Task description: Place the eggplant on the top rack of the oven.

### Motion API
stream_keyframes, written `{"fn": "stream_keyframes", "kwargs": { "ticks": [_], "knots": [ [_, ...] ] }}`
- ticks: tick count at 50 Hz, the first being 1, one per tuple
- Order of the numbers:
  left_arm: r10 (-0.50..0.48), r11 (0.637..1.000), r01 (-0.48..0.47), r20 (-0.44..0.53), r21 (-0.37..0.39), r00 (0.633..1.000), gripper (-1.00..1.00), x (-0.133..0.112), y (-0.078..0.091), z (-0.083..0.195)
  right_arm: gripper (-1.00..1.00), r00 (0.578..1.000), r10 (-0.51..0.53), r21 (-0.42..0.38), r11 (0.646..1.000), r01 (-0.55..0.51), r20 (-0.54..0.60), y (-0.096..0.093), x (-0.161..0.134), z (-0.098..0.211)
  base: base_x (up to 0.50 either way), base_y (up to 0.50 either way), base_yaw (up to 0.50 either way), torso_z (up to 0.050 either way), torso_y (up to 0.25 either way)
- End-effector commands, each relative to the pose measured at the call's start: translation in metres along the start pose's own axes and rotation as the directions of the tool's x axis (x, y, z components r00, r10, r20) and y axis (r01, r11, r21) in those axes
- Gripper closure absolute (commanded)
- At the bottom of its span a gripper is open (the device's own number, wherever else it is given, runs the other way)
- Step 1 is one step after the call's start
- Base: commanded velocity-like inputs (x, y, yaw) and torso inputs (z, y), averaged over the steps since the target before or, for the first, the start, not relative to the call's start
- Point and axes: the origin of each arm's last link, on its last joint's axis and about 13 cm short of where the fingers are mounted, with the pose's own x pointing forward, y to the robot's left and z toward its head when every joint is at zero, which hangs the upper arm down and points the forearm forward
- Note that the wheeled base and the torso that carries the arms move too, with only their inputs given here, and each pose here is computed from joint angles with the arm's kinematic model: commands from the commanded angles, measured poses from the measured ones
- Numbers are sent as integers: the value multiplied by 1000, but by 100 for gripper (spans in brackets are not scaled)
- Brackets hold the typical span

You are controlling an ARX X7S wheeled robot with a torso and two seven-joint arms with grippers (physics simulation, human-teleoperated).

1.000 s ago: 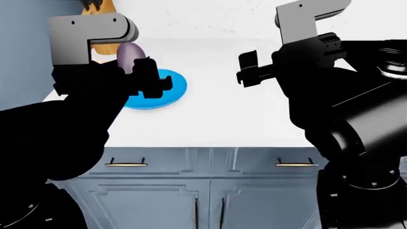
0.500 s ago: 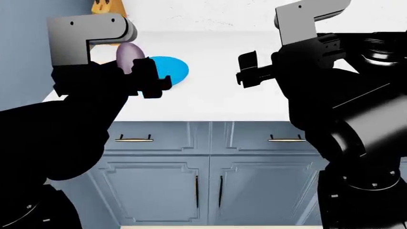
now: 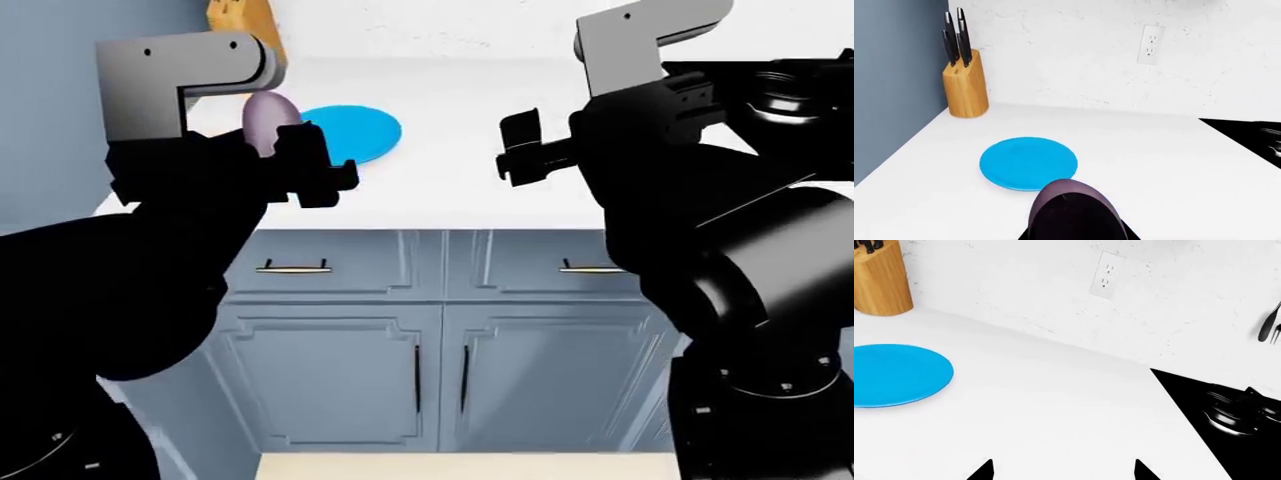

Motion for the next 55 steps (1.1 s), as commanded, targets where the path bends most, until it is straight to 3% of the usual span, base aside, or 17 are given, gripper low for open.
{"fn": "stream_keyframes", "kwargs": {
  "ticks": [1, 55],
  "knots": [
    [6, 1000, -6, 5, -11, 1000, 100, 0, 2, -1, -100, 1000, 9, -24, 1000, -9, 9, 2, 0, -1, -207, 277, 0, 0, 0],
    [9, 1000, -9, 5, -12, 1000, 100, 0, 2, 0, -100, 1000, 4, -29, 1000, -4, 10, 2, -2, -1, -109, 353, 0, 0, 0]
  ]
}}
